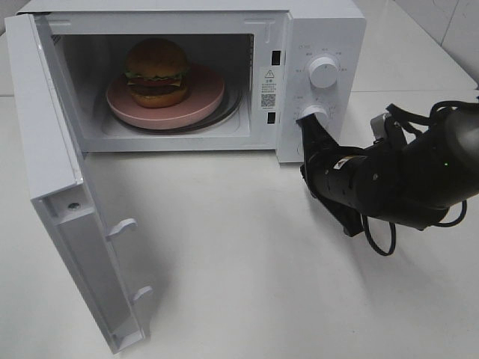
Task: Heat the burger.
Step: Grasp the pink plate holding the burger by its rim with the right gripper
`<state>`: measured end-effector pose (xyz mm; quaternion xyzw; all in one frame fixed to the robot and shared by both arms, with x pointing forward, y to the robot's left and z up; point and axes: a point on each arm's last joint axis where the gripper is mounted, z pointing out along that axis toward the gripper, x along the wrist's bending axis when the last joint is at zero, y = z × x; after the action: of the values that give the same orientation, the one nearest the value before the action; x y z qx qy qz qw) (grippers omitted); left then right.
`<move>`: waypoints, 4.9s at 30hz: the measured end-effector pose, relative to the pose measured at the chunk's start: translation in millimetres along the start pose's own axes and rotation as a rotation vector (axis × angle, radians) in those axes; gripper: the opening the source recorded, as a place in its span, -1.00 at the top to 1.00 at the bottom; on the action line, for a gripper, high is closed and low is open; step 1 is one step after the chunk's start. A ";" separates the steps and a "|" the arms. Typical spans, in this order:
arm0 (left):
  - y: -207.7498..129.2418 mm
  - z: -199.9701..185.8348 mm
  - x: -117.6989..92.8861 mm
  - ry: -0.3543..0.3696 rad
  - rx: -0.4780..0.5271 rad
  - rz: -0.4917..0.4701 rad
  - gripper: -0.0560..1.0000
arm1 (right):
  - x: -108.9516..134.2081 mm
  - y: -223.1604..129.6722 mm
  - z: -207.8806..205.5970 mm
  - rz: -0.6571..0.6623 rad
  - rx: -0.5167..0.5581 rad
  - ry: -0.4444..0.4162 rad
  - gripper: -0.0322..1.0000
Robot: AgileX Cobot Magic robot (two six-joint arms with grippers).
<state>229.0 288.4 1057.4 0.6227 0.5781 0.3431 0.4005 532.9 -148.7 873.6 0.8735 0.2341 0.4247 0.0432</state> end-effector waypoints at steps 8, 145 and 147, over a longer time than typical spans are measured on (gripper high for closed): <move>0.0 0.0 0.0 0.000 0.000 0.000 -0.98 | 10.1 -5.1 -24.2 -0.399 0.169 -0.040 0.91; 0.0 0.0 0.0 0.000 0.000 0.000 -0.98 | 184.0 -75.4 108.6 -2.666 0.301 0.248 -0.63; 0.0 0.0 0.0 0.000 0.000 0.000 -0.98 | 178.4 -77.1 114.2 -2.661 0.319 0.248 -0.57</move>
<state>229.0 288.4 1057.4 0.6227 0.5781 0.3431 0.4005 685.7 13.2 908.6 -0.0637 0.9470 0.1046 0.2969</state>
